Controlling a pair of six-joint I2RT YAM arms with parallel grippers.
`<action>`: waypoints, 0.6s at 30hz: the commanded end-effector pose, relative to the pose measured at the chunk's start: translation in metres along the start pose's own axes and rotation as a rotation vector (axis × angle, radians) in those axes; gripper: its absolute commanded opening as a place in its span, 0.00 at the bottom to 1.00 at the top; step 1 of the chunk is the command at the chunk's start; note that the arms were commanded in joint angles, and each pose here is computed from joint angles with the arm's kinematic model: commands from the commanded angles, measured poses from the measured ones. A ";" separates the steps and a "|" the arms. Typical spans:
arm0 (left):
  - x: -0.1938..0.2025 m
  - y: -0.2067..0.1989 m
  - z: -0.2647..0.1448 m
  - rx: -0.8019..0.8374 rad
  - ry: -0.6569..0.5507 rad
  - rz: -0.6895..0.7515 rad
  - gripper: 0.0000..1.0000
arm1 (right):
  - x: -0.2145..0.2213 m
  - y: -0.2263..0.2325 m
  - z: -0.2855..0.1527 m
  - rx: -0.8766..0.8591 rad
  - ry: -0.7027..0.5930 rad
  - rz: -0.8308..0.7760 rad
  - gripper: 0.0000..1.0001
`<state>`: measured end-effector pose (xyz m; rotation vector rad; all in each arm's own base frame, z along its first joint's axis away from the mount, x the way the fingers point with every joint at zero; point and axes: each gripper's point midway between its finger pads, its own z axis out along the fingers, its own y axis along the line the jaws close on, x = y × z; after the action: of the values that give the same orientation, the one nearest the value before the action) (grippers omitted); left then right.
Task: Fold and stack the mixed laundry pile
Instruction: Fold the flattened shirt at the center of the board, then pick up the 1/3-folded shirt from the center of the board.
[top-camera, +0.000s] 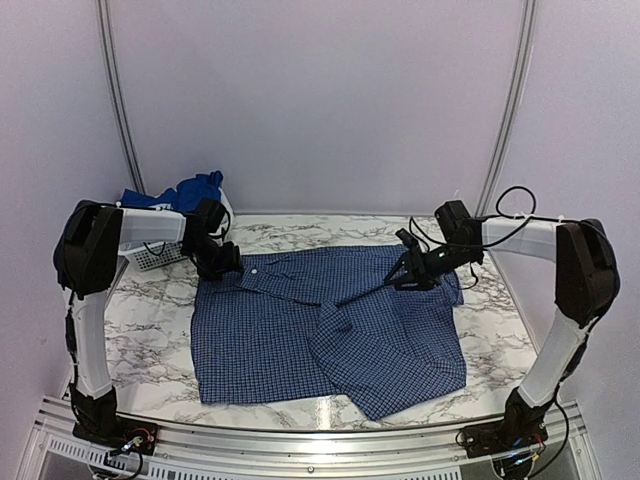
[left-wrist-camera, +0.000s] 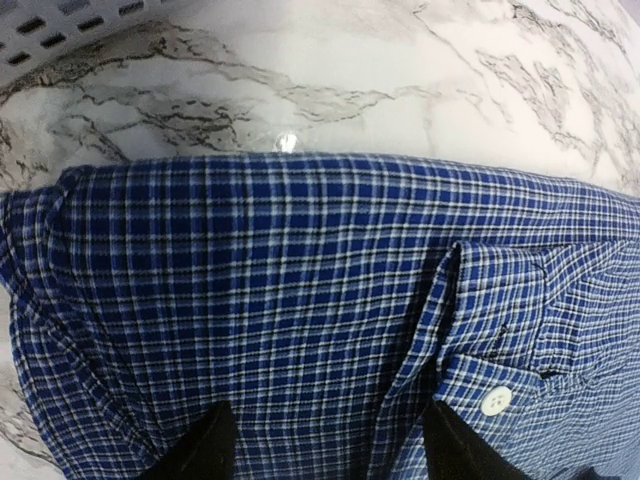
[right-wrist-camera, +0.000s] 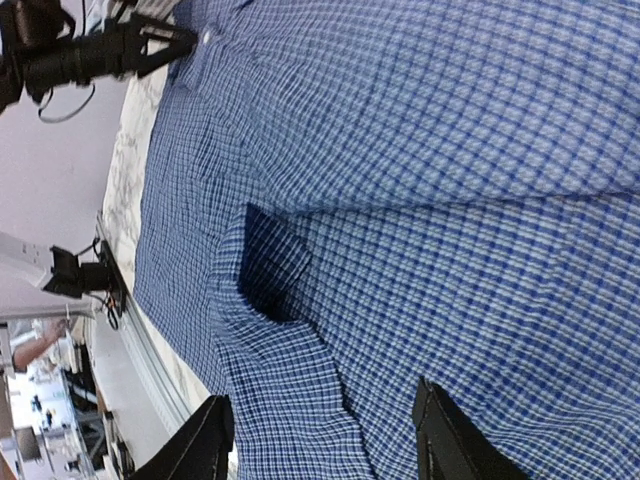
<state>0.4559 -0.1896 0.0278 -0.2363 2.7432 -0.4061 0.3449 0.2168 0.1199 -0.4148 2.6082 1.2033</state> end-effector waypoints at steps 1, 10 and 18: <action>0.004 0.002 -0.025 -0.009 0.012 0.037 0.75 | 0.020 0.041 0.028 -0.054 0.082 -0.136 0.59; 0.023 -0.041 -0.096 0.102 -0.104 0.167 0.99 | 0.029 0.074 0.095 -0.099 0.185 -0.256 0.73; 0.056 -0.034 -0.127 0.145 -0.215 0.175 0.99 | 0.044 0.082 0.144 -0.099 0.299 -0.312 0.65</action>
<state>0.3691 -0.2142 0.1209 0.0301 2.5751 -0.5099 0.2900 0.3546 0.0740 -0.9606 2.6188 1.2783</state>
